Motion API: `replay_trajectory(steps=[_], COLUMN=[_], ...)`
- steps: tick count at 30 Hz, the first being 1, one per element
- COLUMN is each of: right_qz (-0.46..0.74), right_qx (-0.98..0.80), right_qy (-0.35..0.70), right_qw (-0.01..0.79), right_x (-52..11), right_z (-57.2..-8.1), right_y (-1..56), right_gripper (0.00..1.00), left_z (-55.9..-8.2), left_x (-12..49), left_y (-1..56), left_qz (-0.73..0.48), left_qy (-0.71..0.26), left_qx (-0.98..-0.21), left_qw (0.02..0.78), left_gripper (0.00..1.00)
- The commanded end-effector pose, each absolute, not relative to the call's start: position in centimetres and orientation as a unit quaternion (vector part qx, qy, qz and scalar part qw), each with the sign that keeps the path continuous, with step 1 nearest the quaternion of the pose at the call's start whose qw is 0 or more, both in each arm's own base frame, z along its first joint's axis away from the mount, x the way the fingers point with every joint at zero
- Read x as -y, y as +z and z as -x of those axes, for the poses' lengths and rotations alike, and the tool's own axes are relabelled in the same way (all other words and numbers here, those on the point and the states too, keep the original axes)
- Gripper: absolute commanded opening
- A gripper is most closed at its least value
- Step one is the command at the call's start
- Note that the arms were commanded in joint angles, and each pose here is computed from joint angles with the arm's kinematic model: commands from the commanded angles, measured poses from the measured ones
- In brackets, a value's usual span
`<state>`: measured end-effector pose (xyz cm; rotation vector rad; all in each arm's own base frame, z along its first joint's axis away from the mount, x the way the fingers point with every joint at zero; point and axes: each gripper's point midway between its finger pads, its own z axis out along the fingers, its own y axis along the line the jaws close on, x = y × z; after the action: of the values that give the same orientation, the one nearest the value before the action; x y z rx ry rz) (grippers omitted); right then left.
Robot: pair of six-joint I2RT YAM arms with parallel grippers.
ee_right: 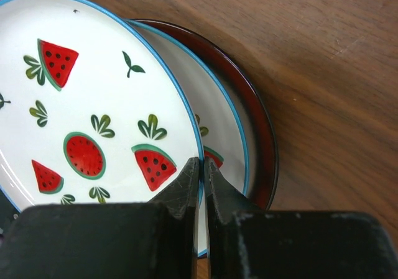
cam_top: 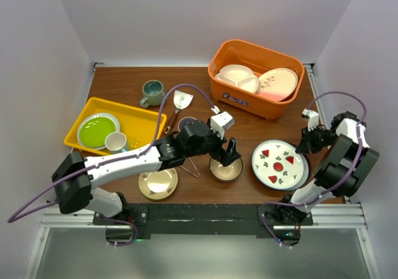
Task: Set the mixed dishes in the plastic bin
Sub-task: Pick up the plate at the center of the board.
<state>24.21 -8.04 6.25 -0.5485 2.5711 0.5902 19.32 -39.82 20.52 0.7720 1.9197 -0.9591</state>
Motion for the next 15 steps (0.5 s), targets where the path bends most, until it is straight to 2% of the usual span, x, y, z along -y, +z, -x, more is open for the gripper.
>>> replay_trajectory(steps=[1, 15], right_qz=[0.188, 0.164], right_qx=[-0.918, -0.918], right_qy=[0.245, 0.264], right_qw=[0.248, 0.247], right_x=[7.0, 6.5], right_z=[-25.4, -25.5], right_y=[7.9, 6.9], right_gripper=[0.00, 0.00], left_z=[-20.3, -23.4], left_x=[41.8, 47.6], left_y=[23.5, 17.8], left_qz=[-0.302, -0.277], left_qy=[-0.408, -0.382], left_qx=[-0.743, -0.796], left_qw=[0.436, 0.380], left_gripper=[0.91, 0.90])
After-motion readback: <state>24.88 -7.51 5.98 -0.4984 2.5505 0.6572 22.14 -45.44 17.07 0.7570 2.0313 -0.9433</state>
